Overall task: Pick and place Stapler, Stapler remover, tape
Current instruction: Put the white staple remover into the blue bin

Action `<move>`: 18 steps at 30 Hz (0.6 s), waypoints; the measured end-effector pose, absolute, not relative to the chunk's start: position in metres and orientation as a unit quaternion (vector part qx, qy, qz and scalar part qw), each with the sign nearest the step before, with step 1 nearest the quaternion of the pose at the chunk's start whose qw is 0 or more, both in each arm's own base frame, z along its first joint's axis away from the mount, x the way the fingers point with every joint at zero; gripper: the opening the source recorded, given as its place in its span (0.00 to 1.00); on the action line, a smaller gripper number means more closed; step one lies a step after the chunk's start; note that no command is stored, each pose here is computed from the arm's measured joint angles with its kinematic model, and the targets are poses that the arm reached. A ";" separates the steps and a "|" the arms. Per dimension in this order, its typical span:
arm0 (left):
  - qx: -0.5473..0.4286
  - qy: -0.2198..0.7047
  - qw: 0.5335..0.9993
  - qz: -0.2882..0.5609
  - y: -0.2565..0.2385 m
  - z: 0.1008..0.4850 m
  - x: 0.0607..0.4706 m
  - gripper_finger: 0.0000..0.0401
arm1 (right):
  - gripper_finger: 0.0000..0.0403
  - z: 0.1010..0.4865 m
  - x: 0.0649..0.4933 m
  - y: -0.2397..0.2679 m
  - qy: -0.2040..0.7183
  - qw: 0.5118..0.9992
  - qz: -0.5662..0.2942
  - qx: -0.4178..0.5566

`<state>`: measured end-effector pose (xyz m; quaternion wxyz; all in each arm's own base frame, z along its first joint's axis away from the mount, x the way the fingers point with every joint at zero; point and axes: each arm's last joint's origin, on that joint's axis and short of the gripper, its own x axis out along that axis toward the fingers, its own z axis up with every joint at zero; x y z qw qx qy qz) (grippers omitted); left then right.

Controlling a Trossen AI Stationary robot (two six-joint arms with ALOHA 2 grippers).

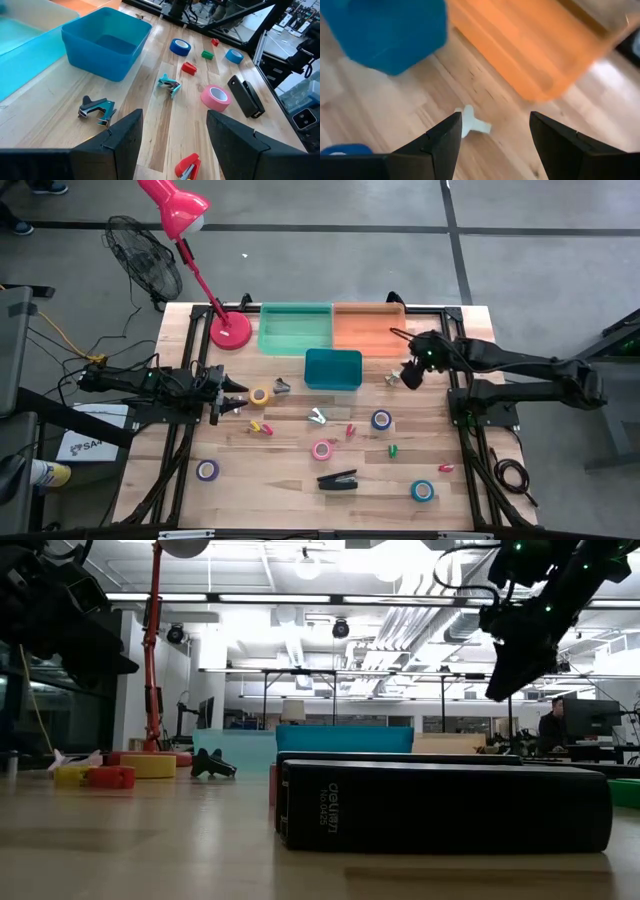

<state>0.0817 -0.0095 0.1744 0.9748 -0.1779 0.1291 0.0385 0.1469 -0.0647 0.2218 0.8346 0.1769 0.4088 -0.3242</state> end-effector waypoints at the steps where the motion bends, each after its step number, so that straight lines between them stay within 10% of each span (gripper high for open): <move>1: -0.178 0.129 0.975 0.038 -0.010 0.174 0.082 0.54 | 0.56 0.220 0.147 -0.066 0.404 0.822 -0.342 0.208; 7: -0.178 0.129 0.975 0.039 -0.010 0.174 0.082 0.54 | 0.56 0.205 0.152 -0.076 0.371 0.713 -0.411 0.430; 18: -0.178 0.129 0.975 0.039 -0.010 0.174 0.082 0.54 | 0.56 0.179 0.166 -0.082 0.383 0.598 -0.453 0.539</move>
